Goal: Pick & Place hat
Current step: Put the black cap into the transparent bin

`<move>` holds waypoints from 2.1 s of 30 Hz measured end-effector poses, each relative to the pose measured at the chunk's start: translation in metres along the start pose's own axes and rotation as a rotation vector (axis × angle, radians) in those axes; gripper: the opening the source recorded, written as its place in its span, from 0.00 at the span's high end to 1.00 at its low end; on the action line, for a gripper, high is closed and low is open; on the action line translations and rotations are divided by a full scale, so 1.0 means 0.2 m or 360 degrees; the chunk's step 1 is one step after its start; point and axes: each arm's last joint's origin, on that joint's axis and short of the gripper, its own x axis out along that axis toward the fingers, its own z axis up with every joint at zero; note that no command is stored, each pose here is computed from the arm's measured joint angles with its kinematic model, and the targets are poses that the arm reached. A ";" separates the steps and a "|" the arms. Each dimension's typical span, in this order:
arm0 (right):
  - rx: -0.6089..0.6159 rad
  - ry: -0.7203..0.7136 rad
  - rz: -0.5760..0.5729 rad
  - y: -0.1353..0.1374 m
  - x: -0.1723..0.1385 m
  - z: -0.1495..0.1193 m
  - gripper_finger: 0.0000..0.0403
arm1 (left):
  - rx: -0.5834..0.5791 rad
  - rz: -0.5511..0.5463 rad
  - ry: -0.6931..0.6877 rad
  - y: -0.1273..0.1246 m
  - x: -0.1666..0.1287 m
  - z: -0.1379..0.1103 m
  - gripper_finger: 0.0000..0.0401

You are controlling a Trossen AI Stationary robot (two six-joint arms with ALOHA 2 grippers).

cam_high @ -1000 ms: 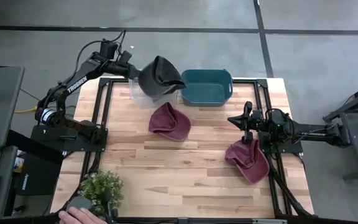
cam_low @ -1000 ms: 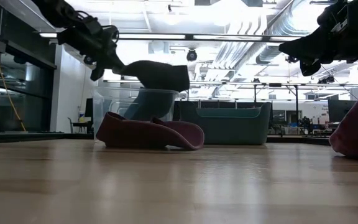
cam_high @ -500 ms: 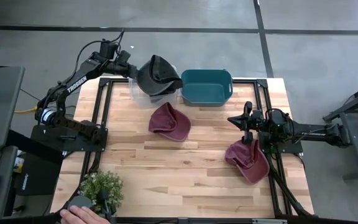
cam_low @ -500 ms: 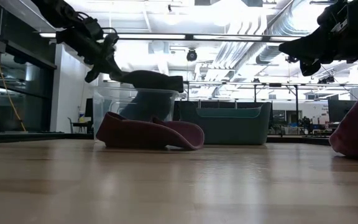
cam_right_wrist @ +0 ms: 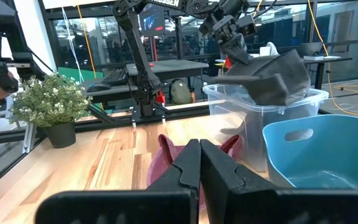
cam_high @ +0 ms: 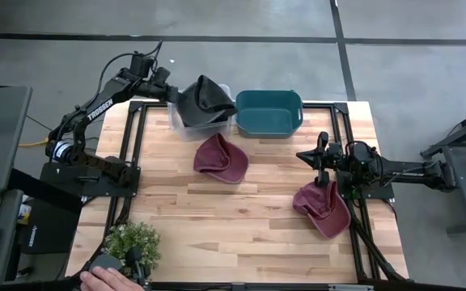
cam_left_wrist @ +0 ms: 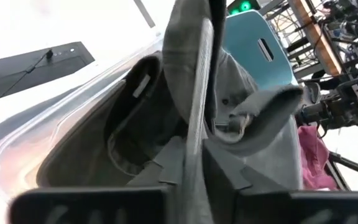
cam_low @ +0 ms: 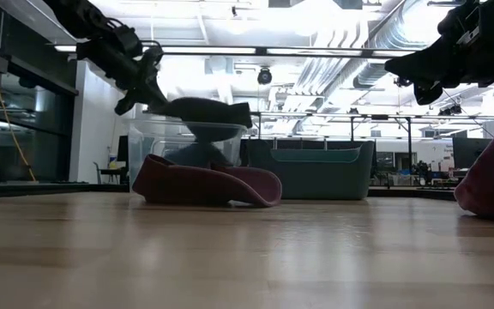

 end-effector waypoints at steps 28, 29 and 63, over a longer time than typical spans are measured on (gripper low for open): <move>0.0000 -0.0001 -0.0001 0.00 0.00 0.00 1.00 | -0.0160 0.0034 -0.0205 -0.07 -0.08 0.05 0.37; 0.0000 0.0000 0.0001 0.00 0.00 0.00 1.00 | -0.0179 -0.0009 -0.0208 -0.08 -0.09 0.06 0.37; 0.0000 -0.0001 -0.0001 0.00 0.00 0.00 1.00 | 0.1054 0.1305 -0.0471 -0.98 0.38 -0.69 0.37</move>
